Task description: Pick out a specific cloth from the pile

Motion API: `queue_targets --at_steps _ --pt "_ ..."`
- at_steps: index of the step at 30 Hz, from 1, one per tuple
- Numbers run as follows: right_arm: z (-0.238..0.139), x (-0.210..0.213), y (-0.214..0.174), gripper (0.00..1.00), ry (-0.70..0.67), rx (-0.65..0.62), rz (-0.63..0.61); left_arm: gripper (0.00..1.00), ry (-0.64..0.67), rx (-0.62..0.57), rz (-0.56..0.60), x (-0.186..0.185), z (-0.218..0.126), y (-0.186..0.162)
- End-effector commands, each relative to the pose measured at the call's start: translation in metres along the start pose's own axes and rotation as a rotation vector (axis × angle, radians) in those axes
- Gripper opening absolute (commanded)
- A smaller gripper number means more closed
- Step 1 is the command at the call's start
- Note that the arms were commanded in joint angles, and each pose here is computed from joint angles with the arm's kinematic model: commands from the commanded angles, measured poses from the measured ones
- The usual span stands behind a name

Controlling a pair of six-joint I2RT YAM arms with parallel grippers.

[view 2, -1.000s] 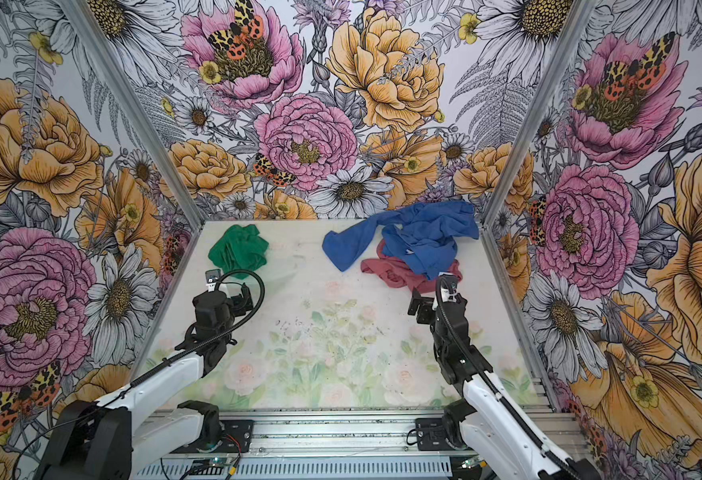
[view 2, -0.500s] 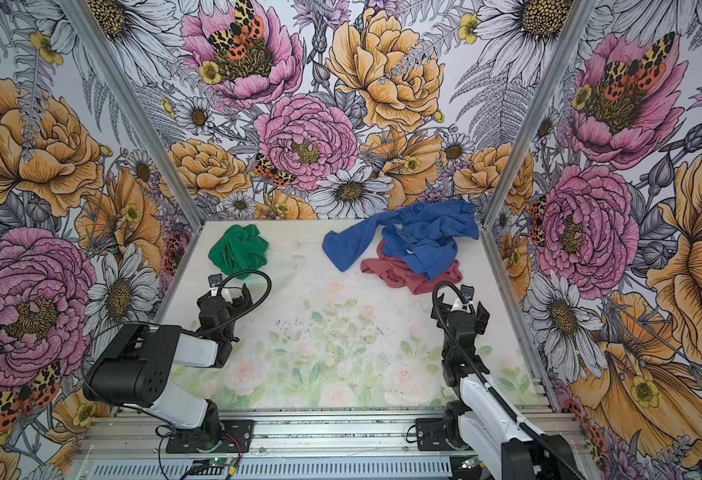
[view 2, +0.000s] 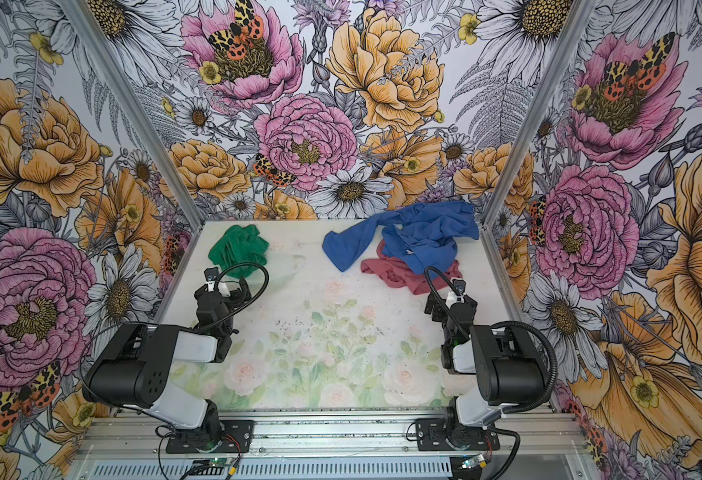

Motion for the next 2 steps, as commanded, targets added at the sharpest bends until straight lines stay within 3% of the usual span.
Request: queue_targets --at_steps 1,2 --pt "0.0110 0.0042 0.0306 0.99 0.029 -0.083 -0.009 0.99 -0.009 -0.012 -0.006 -0.0006 0.0035 0.0061" --pt "0.0118 0.0051 0.0310 1.00 0.031 -0.087 -0.013 0.99 -0.011 -0.013 -0.006 -0.0009 0.0033 0.0062"
Point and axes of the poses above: each gripper's point midway between its finger pads, its own z axis out along the fingers, its own x axis along the line the jaws close on, y = z × x, the point moved 7 cm from there along -z, back along the fingers, and after that the axes turned 6 degrees about -z, right-handed, at the moved point
